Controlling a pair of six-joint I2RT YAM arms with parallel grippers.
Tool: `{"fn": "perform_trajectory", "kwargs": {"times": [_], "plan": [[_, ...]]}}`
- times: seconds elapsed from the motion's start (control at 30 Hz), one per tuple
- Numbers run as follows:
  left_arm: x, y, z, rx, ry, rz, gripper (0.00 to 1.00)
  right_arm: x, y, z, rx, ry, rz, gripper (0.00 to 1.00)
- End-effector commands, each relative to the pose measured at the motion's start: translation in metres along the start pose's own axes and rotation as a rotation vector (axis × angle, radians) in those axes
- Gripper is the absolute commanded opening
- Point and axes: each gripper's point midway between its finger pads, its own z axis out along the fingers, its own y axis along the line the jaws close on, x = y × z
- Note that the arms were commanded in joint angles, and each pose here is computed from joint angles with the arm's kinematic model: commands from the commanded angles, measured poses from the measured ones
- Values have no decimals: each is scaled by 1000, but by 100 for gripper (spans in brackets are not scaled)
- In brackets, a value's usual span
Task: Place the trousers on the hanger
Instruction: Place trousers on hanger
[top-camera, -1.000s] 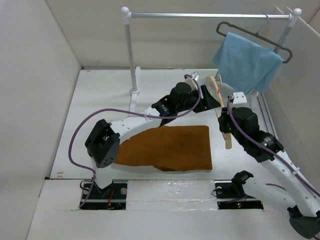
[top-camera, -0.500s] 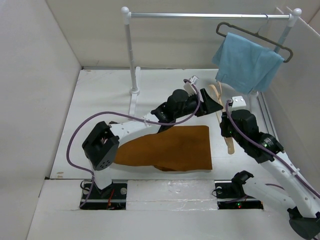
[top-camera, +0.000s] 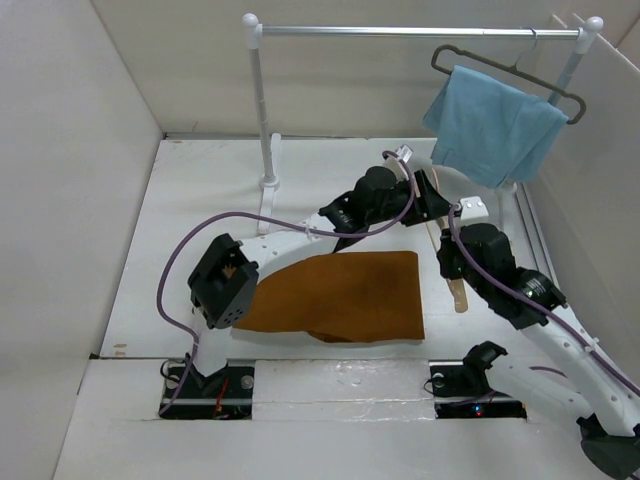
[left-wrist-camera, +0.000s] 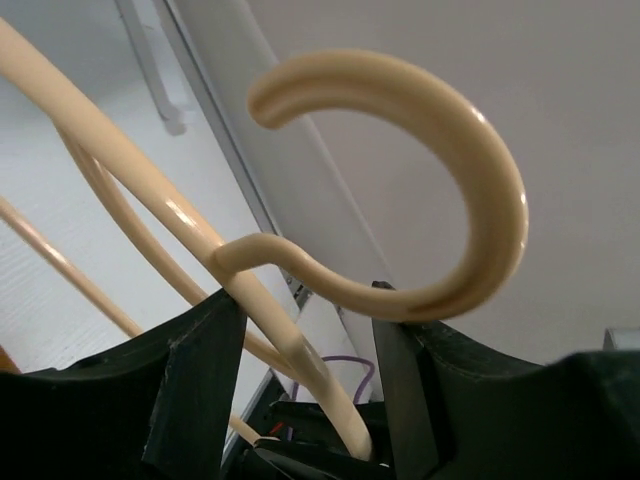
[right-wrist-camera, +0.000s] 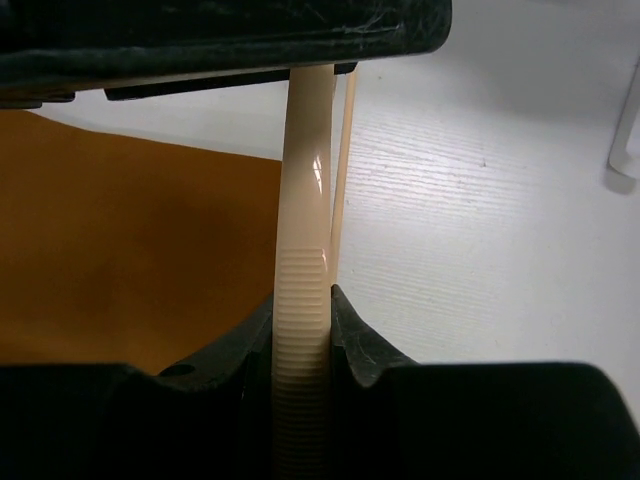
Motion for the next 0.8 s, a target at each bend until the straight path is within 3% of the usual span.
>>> {"fn": "perform_trajectory", "kwargs": {"times": [0.0, 0.07, 0.13, 0.17, 0.2, 0.23, 0.3, 0.33, 0.4, 0.43, 0.5, 0.53, 0.67, 0.73, 0.77], "plan": [[-8, -14, 3, -10, -11, 12, 48, -12, 8, -4, -28, -60, 21, 0], [-10, -14, 4, -5, -23, -1, 43, -13, 11, -4, -34, -67, 21, 0], [-12, -20, 5, 25, -40, -23, 27, -9, 11, -3, -27, -47, 14, 0], [-5, -22, 4, 40, -31, -36, 7, -5, 12, -3, -28, -27, 7, 0], [-5, -22, 4, 42, -27, -36, 6, -5, 13, -3, -28, -25, 10, 0], [-5, -24, 4, 56, -28, -50, 0, 0, 12, -3, -23, -4, 6, 0], [5, -16, 0, 59, -9, -67, 0, 6, 16, -5, -41, 15, 8, 0], [9, -14, -3, 66, -1, -92, 0, 14, 13, -8, -33, 39, 10, 5], [20, -5, -16, 91, 0, -119, 0, 24, 10, -13, -28, 64, 16, 25], [26, -11, -20, 132, -5, -123, 0, 30, 10, -19, -48, 81, 13, 47], [48, 3, -32, 126, 21, -162, 0, 35, 9, -28, -68, 89, 21, 69], [52, -3, -36, 169, 13, -165, 0, 39, 8, -37, -91, 90, 25, 74], [74, 8, -51, 208, 29, -202, 0, 32, 4, -54, -119, 51, 52, 81], [78, 2, -56, 244, 21, -206, 0, 28, 5, -52, -129, 36, 55, 73], [88, 5, -59, 247, 36, -215, 0, 30, 8, -47, -141, 48, 33, 63]]}}
